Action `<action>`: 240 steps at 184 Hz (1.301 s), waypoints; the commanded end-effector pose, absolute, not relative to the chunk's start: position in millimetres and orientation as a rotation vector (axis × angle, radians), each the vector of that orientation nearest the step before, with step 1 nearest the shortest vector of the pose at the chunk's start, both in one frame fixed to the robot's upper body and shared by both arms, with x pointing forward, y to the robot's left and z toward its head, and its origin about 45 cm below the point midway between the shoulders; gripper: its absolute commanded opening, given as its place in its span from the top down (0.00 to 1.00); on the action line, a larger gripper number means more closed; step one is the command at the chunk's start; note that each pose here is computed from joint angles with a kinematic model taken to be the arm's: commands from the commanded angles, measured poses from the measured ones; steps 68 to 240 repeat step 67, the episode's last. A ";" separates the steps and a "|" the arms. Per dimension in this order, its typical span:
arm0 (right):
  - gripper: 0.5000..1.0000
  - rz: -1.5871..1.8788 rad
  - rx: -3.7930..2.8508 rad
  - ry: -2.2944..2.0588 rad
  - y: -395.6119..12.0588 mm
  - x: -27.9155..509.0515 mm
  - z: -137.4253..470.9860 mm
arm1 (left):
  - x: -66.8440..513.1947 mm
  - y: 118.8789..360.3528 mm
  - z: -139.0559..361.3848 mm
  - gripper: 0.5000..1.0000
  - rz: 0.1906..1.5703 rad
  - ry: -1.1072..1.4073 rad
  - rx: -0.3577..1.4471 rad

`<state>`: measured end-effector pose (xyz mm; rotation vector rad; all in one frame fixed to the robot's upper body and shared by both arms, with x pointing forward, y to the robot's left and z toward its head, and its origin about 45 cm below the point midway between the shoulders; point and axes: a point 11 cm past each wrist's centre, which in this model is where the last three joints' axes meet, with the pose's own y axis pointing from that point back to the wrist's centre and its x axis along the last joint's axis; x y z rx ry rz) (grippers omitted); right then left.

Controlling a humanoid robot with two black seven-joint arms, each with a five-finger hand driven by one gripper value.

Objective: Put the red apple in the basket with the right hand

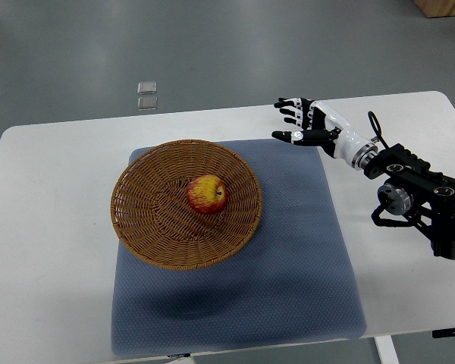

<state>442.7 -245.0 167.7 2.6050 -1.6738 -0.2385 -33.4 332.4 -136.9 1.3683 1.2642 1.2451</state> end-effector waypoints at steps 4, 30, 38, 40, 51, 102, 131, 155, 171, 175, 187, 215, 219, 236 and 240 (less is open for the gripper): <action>0.17 -0.461 2.574 -1.776 -265.0 436.8 153.9 | -33.3 332.4 -136.9 0.00 1.246 1.265 1.368; 0.16 -0.685 2.534 -1.957 -288.1 431.4 142.9 | -33.4 332.4 -136.9 0.00 1.244 1.264 1.369; 0.16 -0.714 2.517 -2.005 -293.3 432.2 142.3 | -33.3 332.4 -136.9 0.00 1.246 1.265 1.368; 0.16 -0.720 2.511 -2.020 -294.8 432.8 142.4 | -33.3 332.4 -136.9 0.00 1.246 1.265 1.368; 0.16 -0.741 2.494 -2.068 -301.8 434.3 141.8 | -33.3 332.4 -136.9 0.00 1.246 1.265 1.368; 0.16 -0.732 2.479 -2.079 -306.5 434.2 140.7 | -33.4 332.4 -136.9 0.00 1.244 1.264 1.369; 0.16 -0.732 2.479 -2.079 -306.5 434.2 140.7 | -33.4 332.4 -136.9 0.00 1.244 1.264 1.369; 0.16 -0.732 2.479 -2.079 -306.5 434.2 140.7 | -33.4 332.4 -136.9 0.00 1.244 1.264 1.369; 0.16 -0.732 2.479 -2.079 -306.5 434.2 140.7 | -33.4 332.4 -136.9 0.00 1.244 1.264 1.369; 0.16 -0.732 2.479 -2.079 -306.5 434.2 140.7 | -33.4 332.4 -136.9 0.00 1.244 1.264 1.369; 0.16 -0.732 2.479 -2.079 -306.5 434.2 140.7 | -33.4 332.4 -136.9 0.00 1.244 1.264 1.369; 0.16 -0.732 2.479 -2.079 -306.5 434.2 140.7 | -33.4 332.4 -136.9 0.00 1.244 1.264 1.369; 0.16 -0.732 2.479 -2.079 -306.5 434.2 140.7 | -33.4 332.4 -136.9 0.00 1.244 1.264 1.369; 0.16 -0.732 2.479 -2.079 -306.5 434.2 140.7 | -33.4 332.4 -136.9 0.00 1.244 1.264 1.369; 0.16 -0.732 2.479 -2.079 -306.5 434.2 140.7 | -33.4 332.4 -136.9 0.00 1.244 1.264 1.369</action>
